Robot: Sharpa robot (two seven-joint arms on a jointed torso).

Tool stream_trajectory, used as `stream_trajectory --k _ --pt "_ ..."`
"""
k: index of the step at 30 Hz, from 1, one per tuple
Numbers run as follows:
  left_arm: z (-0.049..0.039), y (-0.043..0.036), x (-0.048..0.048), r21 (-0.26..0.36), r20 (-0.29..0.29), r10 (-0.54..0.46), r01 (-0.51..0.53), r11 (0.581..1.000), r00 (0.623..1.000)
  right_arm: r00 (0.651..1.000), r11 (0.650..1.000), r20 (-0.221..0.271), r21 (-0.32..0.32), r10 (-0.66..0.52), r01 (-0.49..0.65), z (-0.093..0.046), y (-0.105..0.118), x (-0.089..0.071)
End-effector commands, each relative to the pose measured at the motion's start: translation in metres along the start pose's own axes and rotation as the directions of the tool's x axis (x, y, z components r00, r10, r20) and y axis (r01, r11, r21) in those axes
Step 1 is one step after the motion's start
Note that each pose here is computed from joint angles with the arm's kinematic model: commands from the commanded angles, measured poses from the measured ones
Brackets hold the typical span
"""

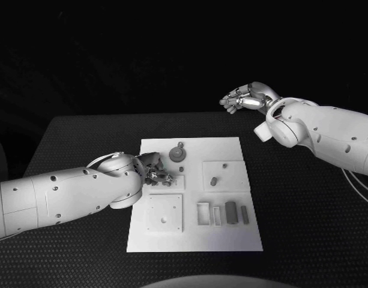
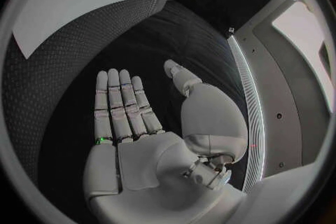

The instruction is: Assemble the parts on the task board

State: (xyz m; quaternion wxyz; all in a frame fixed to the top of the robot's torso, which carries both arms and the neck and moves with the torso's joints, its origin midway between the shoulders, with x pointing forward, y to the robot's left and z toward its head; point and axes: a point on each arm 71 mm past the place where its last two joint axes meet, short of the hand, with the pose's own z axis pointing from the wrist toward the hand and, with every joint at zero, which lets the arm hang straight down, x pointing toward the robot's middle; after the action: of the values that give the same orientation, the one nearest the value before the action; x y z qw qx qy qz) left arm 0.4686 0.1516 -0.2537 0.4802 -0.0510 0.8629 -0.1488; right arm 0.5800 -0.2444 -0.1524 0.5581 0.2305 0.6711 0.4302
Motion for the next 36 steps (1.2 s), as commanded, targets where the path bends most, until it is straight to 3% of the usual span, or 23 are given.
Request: stream_trajectory --k 1,17,36 --pt "-0.0004 -0.0006 0.0005 0.004 0.000 0.006 -0.006 1.000 1.000 1.000 1.000 -0.016 -0.005 0.007 -0.007 0.0001 0.0004 0.0023" --pt "-0.0008 -0.0007 -0.0008 0.010 0.027 0.018 -0.018 1.000 0.999 1.000 1.000 -0.019 -0.003 0.011 -0.011 -0.0005 -0.0005 0.0026" --pt "-0.0015 -0.0017 -0.0030 0.033 0.110 0.001 -0.004 0.999 0.994 1.000 1.000 -0.020 0.001 0.013 -0.013 -0.0010 -0.0020 0.0022"
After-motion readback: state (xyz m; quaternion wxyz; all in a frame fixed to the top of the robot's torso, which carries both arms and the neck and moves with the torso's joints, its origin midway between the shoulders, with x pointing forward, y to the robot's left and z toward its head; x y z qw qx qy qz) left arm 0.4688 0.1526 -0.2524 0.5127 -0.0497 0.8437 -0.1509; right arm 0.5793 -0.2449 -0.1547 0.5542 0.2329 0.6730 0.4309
